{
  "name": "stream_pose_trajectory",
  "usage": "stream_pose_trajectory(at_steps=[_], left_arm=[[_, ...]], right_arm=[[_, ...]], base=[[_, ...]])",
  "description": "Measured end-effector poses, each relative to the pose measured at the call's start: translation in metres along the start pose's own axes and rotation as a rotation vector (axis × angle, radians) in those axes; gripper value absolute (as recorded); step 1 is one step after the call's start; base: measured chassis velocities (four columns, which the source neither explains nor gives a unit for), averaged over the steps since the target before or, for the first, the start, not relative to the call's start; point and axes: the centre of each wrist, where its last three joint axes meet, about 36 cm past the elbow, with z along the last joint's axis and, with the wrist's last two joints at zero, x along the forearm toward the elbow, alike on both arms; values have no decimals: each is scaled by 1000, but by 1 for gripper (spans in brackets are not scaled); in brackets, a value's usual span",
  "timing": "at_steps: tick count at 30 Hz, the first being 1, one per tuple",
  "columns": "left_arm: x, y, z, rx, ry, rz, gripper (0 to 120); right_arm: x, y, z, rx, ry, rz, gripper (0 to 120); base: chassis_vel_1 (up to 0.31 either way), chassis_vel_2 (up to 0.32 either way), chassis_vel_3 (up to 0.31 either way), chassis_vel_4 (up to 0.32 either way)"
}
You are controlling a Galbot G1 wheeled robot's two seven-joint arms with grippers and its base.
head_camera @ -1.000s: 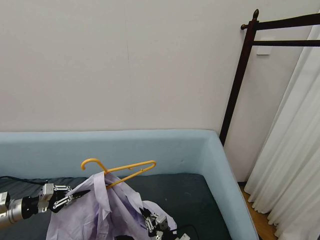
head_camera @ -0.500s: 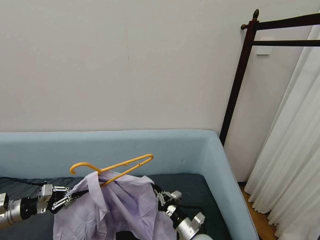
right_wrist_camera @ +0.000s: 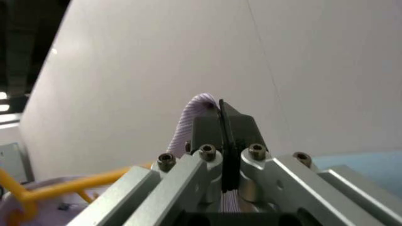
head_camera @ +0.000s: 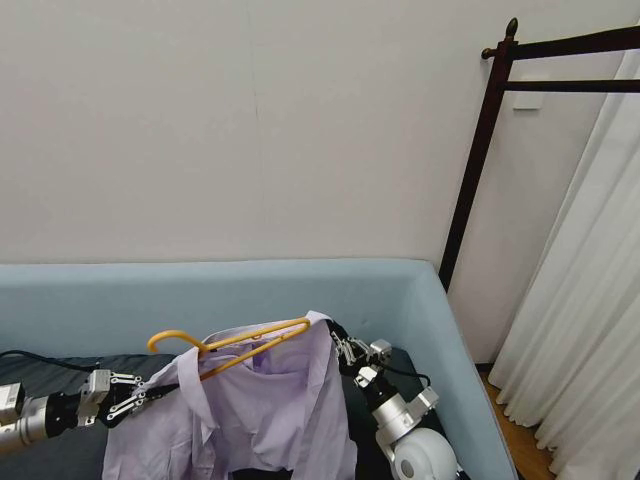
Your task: Pick up the clothes from the sofa and hang them on the clothes hanger.
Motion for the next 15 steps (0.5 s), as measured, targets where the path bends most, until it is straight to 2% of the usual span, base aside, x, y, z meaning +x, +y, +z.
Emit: stream_pose_trajectory(at_steps=[8,15], left_arm=[[1,5,-1,-20,26,-18,1],[-11,-1,3,-34,51,-61,1]], right_arm=[[-14,24,-26,-5,-115,-185,0],[-11,49,-21,-23,-148,-342,0]], base=[[0,0,0,0],[0,0,0,0]])
